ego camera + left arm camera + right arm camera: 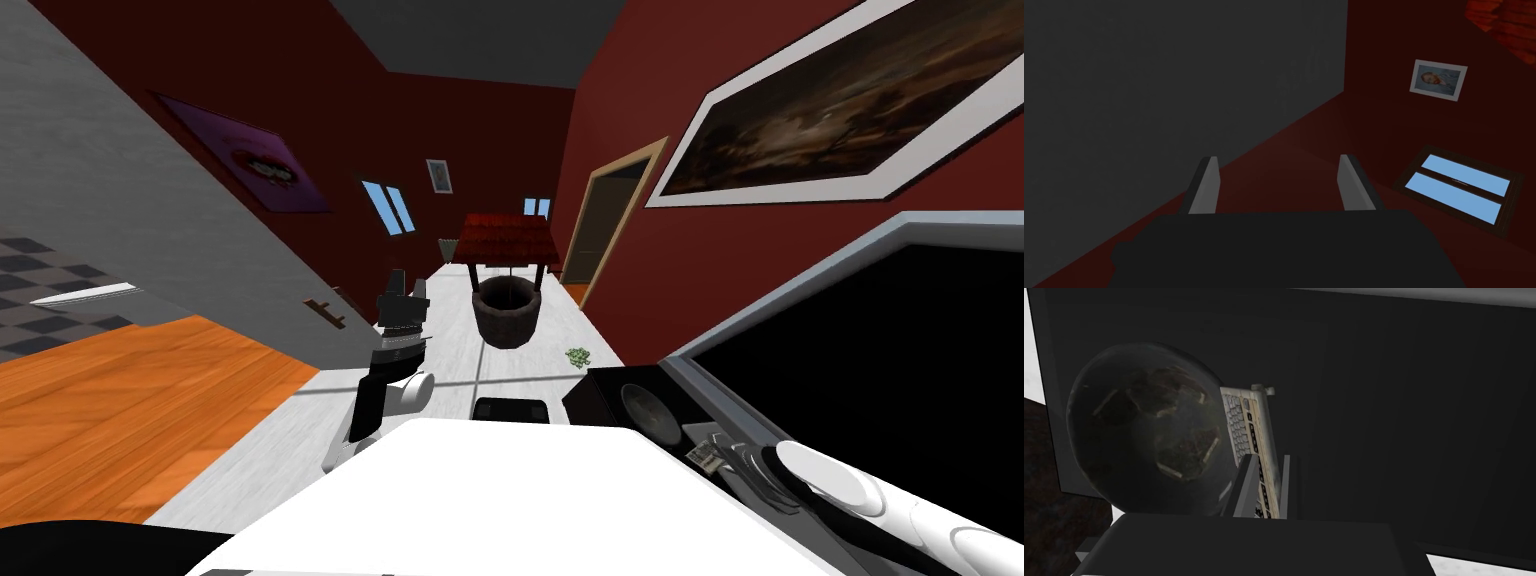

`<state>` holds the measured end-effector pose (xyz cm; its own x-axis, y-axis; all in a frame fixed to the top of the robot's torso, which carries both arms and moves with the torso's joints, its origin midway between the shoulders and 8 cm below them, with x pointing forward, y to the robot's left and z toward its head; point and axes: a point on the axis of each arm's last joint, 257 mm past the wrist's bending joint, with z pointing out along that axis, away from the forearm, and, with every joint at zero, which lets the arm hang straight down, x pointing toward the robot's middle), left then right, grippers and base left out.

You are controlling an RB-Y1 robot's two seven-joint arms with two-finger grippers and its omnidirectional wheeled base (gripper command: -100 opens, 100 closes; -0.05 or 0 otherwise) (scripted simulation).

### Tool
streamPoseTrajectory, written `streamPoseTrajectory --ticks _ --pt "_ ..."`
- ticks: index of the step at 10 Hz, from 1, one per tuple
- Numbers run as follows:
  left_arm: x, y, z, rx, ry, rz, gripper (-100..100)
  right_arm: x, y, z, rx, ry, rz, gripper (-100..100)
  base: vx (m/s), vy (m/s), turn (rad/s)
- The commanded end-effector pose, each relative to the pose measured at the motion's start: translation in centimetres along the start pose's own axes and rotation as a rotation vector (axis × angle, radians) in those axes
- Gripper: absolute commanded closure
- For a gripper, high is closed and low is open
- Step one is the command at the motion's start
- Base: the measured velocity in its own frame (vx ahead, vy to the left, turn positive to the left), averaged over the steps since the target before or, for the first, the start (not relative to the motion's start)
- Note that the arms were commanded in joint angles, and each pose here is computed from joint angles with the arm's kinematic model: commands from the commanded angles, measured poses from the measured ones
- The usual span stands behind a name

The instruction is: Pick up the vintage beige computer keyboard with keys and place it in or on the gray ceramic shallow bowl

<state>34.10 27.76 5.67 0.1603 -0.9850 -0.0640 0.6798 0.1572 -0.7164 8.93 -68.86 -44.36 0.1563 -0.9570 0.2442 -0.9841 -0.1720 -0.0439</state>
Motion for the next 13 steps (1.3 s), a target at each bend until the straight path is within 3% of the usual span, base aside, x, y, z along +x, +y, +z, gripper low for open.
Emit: streamPoseTrajectory --ticks 1,9,10,11,13 --pt "0.0 0.0 0.0 0.0 0.0 0.0 0 -0.4 -0.3 -0.2 0.004 -0.021 0.038 100 0.066 0.004 0.084" --pt "0.0 0.0 0.0 0.0 0.0 0.0 0 -3.7 -0.8 -1.0 -0.003 -0.137 0.187 100 0.061 -0.001 0.092" --pt "0.0 0.0 0.0 0.0 0.0 0.0 0 -3.3 -0.8 -0.9 0.001 -0.125 0.174 100 0.025 -0.004 0.028" --pt "0.0 0.0 0.0 0.0 0.0 0.0 0 -3.4 -0.9 -0.9 0.001 -0.129 0.175 -100 0.006 -0.001 0.0" --pt "0.0 0.0 0.0 0.0 0.0 0.0 0 -3.3 -0.9 -0.9 0.001 -0.128 0.175 -100 0.0 0.0 0.0"
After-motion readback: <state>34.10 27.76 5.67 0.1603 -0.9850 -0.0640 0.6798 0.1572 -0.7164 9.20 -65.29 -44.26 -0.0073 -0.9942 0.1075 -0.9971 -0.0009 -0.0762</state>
